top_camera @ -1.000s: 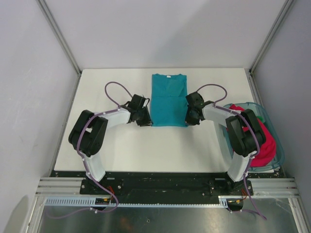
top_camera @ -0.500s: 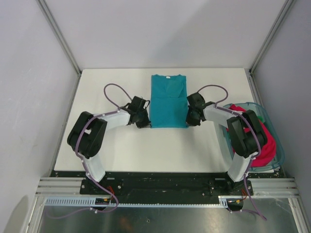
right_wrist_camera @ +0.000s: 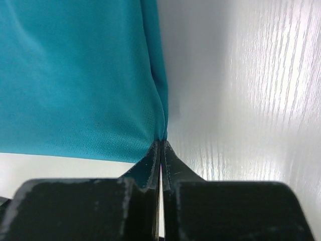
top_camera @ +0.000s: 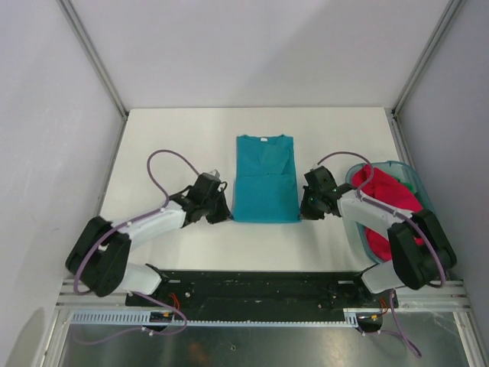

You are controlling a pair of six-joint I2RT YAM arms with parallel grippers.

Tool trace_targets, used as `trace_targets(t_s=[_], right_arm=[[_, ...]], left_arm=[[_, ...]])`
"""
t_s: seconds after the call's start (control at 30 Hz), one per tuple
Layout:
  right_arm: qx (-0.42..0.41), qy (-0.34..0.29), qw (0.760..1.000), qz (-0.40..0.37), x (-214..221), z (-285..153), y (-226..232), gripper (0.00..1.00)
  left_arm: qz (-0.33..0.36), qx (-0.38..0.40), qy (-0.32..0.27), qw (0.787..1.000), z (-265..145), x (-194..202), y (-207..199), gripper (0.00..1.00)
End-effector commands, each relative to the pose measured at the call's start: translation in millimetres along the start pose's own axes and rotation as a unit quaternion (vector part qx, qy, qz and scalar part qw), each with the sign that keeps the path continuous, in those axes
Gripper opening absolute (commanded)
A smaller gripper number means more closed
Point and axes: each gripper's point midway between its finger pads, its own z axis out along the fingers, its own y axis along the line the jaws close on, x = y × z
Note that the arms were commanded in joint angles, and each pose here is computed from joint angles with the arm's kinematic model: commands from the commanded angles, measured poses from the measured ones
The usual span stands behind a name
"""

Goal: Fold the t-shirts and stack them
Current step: Grab one side of the 2/3 rectangular tshirt with both arms

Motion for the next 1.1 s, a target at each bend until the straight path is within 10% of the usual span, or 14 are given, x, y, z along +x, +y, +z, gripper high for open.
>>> trace_targets(t_s=[0.0, 1.07], right_arm=[[-0.006, -0.009, 1.000, 0.005, 9.1, -14.1, -0.4, 0.00], [-0.048, -0.057, 0.996, -0.040, 29.7, -86.9, 35.6, 0.00]], left_arm=[[-0.008, 0.014, -0.014, 1.000, -16.3, 10.4, -0.7, 0.00], [-0.008, 0.048, -0.029, 0.998, -72.7, 40.9, 10.6, 0.00]])
